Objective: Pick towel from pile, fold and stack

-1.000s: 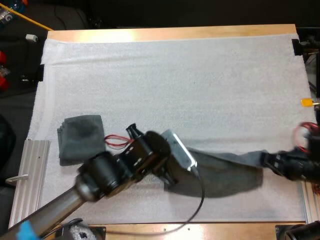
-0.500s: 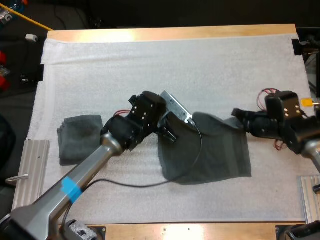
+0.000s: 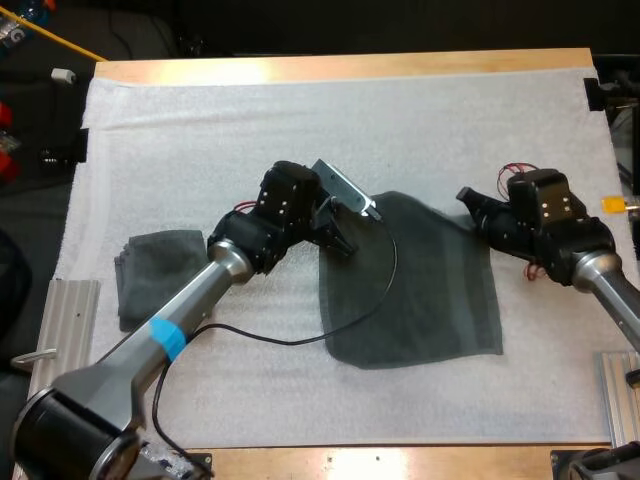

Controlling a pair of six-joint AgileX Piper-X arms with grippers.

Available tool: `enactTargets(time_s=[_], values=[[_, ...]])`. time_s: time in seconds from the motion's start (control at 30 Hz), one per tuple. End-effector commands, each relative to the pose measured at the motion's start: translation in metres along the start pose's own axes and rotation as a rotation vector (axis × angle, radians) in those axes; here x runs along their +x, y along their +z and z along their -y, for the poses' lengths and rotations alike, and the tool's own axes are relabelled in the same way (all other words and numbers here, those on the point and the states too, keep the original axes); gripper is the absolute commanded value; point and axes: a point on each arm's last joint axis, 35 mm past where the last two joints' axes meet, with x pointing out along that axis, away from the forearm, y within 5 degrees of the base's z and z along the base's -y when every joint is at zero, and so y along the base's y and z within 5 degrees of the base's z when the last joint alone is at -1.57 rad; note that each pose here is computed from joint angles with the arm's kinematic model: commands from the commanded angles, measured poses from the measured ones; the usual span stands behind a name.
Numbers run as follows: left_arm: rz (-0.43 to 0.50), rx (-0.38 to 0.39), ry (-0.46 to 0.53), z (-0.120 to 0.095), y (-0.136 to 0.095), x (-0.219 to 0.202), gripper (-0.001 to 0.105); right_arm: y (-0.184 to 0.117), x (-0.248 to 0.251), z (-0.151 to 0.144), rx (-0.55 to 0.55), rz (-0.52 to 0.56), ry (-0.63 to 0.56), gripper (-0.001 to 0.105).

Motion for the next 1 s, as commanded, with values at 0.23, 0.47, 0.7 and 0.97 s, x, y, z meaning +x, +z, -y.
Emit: enactTargets(time_s=[0.23,0.47,0.7,0.97], values=[[-0.022,0.004,-0.004,-0.001,-0.006,0.023,0.000,0.006,0.008,-0.002,0.001,0.060,0.001,0.000],[0.024,0.006,-0.002,-0.002,-0.001,0.024,0.029,0.014,0.014,-0.007,0.016,0.124,0.069,0.035],[0.055,0.030,0.003,-0.001,0.010,0.008,0.044,0.028,0.003,-0.019,-0.157,0.265,0.149,0.055],[0.132,0.032,0.027,0.001,0.023,-0.061,0.044,0.028,-0.044,-0.023,-0.383,0.318,0.136,0.055]])
